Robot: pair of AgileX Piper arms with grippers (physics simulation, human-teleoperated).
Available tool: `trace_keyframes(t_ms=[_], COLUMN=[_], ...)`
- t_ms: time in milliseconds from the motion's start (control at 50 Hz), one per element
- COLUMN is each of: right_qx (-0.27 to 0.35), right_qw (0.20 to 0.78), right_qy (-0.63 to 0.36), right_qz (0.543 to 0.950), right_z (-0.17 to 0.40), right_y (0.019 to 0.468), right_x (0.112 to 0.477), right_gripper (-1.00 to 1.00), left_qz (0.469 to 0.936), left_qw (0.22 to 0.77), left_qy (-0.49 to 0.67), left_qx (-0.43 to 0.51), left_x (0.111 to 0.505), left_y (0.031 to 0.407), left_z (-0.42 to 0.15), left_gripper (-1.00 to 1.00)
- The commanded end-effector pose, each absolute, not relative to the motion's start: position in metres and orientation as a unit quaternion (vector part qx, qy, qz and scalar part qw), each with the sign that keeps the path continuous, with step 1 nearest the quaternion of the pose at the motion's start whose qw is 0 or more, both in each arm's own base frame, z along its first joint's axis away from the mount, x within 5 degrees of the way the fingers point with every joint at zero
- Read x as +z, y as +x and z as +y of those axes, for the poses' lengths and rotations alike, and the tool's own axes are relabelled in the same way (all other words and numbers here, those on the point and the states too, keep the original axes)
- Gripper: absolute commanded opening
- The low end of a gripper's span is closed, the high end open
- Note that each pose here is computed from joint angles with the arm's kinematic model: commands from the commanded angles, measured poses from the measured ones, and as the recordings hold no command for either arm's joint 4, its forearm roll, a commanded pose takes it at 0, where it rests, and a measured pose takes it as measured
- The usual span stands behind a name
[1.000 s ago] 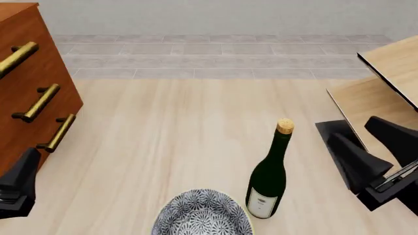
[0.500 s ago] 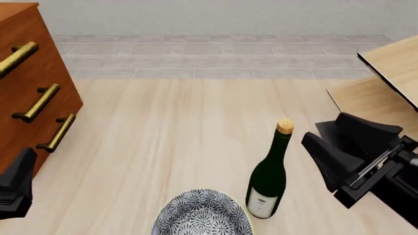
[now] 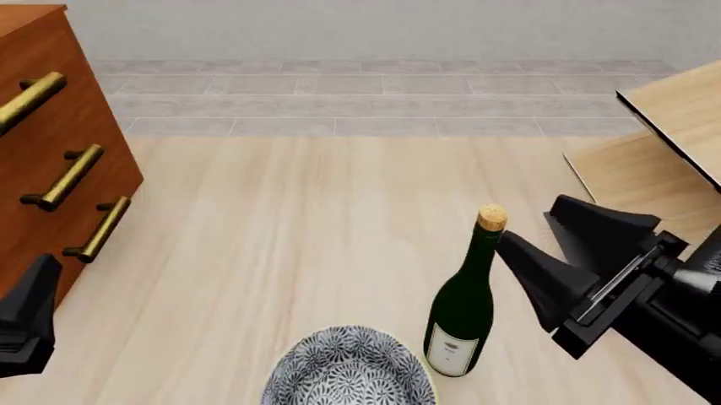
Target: Put the wine bottle on the wine rack.
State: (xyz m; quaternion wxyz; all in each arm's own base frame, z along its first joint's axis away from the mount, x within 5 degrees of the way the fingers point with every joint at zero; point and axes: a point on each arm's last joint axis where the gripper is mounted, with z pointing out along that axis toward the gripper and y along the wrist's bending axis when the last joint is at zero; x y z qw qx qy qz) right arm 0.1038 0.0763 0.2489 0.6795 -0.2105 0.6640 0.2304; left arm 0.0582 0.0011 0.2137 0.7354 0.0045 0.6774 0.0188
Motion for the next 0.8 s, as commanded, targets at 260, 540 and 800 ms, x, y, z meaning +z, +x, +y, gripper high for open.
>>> trace_keyframes(t_ms=[260, 540, 800], right_qx=[0.239, 0.244, 0.245], right_qw=[0.674, 0.675, 0.677], right_qy=[-0.216, -0.217, -0.216], right_qz=[0.665, 0.662, 0.659], right_z=[0.087, 0.091, 0.093], right_y=[0.113, 0.116, 0.118], right_x=[0.24, 0.238, 0.237], right_gripper=[1.0, 1.0, 1.0], left_qz=[0.679, 0.681, 0.68], left_qw=[0.733, 0.731, 0.732], left_qy=[0.0, 0.0, 0.0], left_qx=[0.026, 0.028, 0.031], left_x=[0.213, 0.212, 0.213], left_y=[0.058, 0.057, 0.058], left_z=[0.002, 0.002, 0.002], left_gripper=[1.0, 1.0, 1.0])
